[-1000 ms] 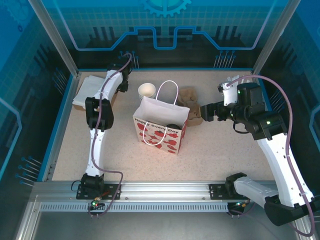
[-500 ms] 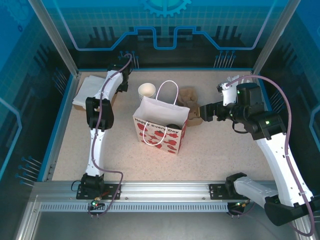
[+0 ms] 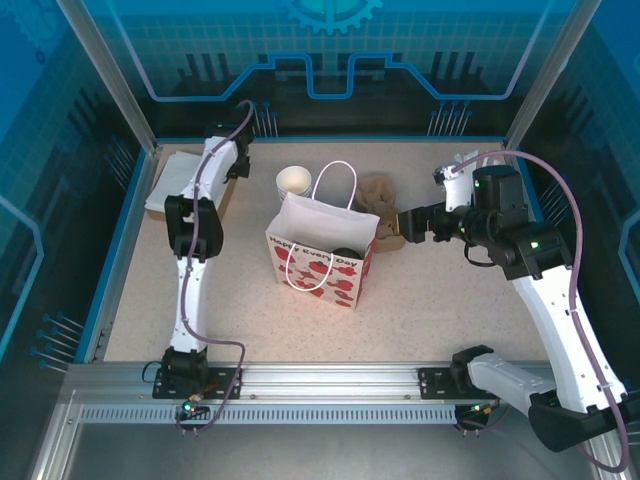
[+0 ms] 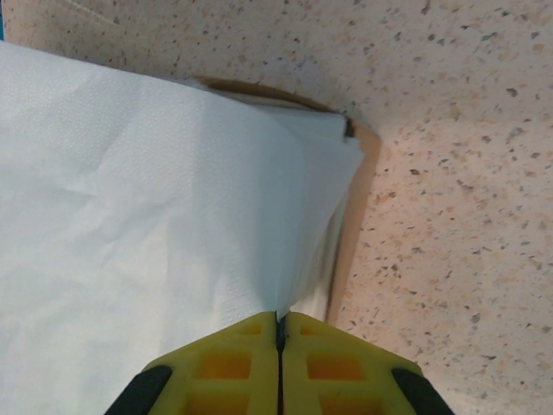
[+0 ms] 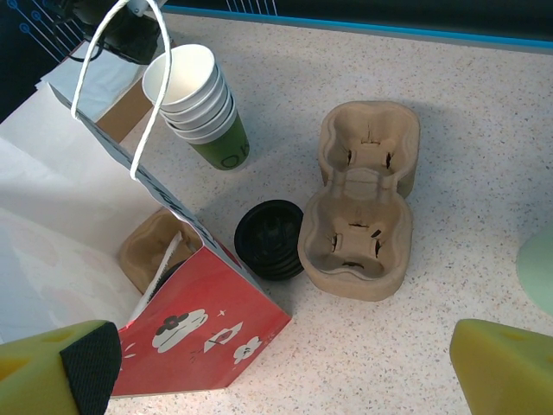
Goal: Pack the takeout coffee
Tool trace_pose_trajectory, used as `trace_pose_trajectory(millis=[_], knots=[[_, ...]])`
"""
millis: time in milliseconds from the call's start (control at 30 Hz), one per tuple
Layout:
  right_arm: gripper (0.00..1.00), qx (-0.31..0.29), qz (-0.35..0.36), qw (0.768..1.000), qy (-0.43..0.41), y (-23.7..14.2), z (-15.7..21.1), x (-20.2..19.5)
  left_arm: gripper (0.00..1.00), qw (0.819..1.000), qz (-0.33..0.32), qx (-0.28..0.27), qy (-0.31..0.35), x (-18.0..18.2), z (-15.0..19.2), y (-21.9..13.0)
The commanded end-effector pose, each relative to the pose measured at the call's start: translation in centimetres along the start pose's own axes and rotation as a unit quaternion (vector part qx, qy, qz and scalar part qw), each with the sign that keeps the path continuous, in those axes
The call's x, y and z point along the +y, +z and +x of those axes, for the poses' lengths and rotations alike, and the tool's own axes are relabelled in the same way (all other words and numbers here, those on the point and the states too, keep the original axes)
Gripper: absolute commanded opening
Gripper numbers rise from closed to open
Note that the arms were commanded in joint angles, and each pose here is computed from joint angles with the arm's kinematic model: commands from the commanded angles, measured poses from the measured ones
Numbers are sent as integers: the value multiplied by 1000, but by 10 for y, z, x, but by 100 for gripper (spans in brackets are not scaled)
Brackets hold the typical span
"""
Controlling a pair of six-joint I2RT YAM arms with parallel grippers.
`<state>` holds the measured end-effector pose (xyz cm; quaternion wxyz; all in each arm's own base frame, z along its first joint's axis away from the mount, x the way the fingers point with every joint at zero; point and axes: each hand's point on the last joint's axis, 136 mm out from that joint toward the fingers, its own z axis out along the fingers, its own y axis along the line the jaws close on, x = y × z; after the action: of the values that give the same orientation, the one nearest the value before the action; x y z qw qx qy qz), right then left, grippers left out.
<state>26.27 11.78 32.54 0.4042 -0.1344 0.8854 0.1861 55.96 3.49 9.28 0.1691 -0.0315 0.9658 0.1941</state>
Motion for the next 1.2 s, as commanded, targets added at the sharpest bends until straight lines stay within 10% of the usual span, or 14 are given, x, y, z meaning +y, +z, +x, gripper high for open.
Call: trace_pose_trajectory(millis=[0,467,867,1167], knots=[[100,-17,-6,1000,8,-3,-11,0,6,999,34,-31,-30,26,-12,-50],[98,-82,-117,987,-75,-11,-40,43,0,951,238,-184,-65,54,-17,-238],[100,-182,-242,899,-317,-40,-72,148,0,769,533,-353,27,26,65,-469],[100,-233,-281,840,-401,-46,-109,220,0,675,635,-359,109,-3,130,-550]])
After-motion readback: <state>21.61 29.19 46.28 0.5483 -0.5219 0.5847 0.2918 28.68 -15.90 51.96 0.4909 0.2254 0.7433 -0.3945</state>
